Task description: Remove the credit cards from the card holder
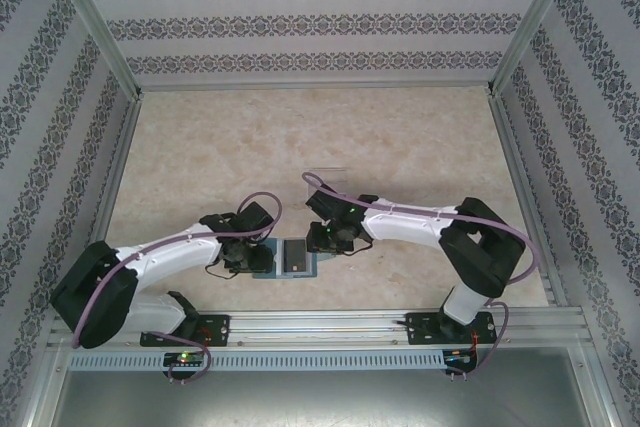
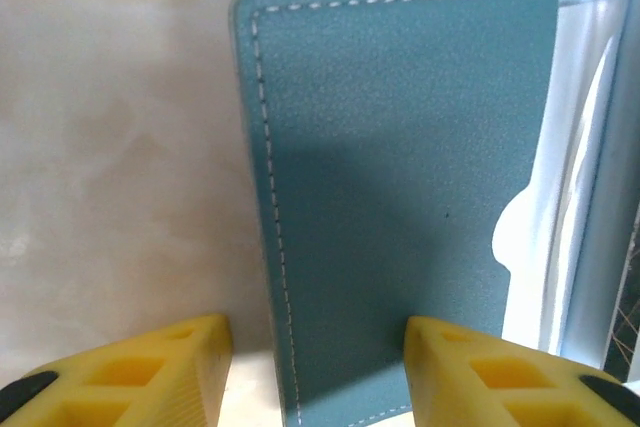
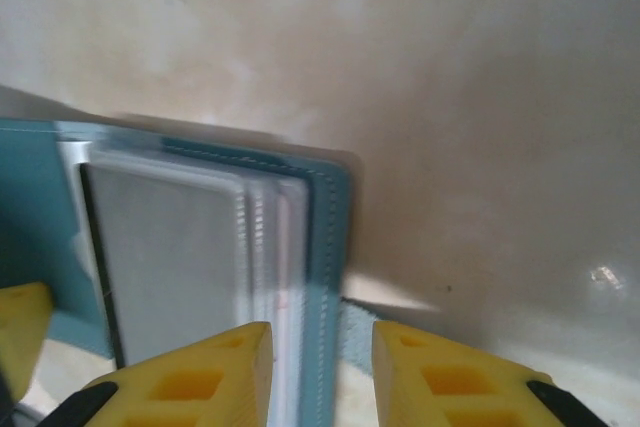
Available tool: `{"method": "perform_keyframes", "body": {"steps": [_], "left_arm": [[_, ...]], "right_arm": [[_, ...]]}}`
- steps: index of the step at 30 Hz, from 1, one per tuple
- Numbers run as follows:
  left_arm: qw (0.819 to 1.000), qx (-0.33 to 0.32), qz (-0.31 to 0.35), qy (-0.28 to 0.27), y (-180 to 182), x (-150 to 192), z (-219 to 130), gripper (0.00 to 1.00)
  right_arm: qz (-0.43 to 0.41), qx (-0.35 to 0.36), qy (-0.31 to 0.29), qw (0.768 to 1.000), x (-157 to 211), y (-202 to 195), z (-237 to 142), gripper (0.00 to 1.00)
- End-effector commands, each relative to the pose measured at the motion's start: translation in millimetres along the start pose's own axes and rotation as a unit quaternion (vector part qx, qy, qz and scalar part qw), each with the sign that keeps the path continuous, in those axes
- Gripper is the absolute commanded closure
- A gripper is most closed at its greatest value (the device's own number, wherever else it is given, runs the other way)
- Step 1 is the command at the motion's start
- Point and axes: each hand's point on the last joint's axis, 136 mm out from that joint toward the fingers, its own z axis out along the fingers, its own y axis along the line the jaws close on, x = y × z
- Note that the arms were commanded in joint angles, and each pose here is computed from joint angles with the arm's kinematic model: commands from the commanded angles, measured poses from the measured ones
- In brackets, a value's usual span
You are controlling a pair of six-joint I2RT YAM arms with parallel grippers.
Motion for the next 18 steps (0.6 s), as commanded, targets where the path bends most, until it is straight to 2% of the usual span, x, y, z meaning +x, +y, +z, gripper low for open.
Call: {"method": "perform_keyframes", "body": {"steps": [1, 11, 18], "left_arm": [[0.998, -0.056, 0.010, 0.034, 21, 9, 2, 0.48], [0.993, -0.099, 0.016, 0.056, 27, 10, 4, 0.40], [0.997, -0.079, 0.015, 0.003, 16, -8, -27, 0.27]], "right_arm": [[0.000, 0.018, 0.007, 1.000, 0, -6, 5, 0.67], [0.014, 0.032, -0.002, 0.999, 3, -19, 11, 0.68], [0.012, 0.031, -0.013, 0.999, 3, -20, 8, 0.68]]}}
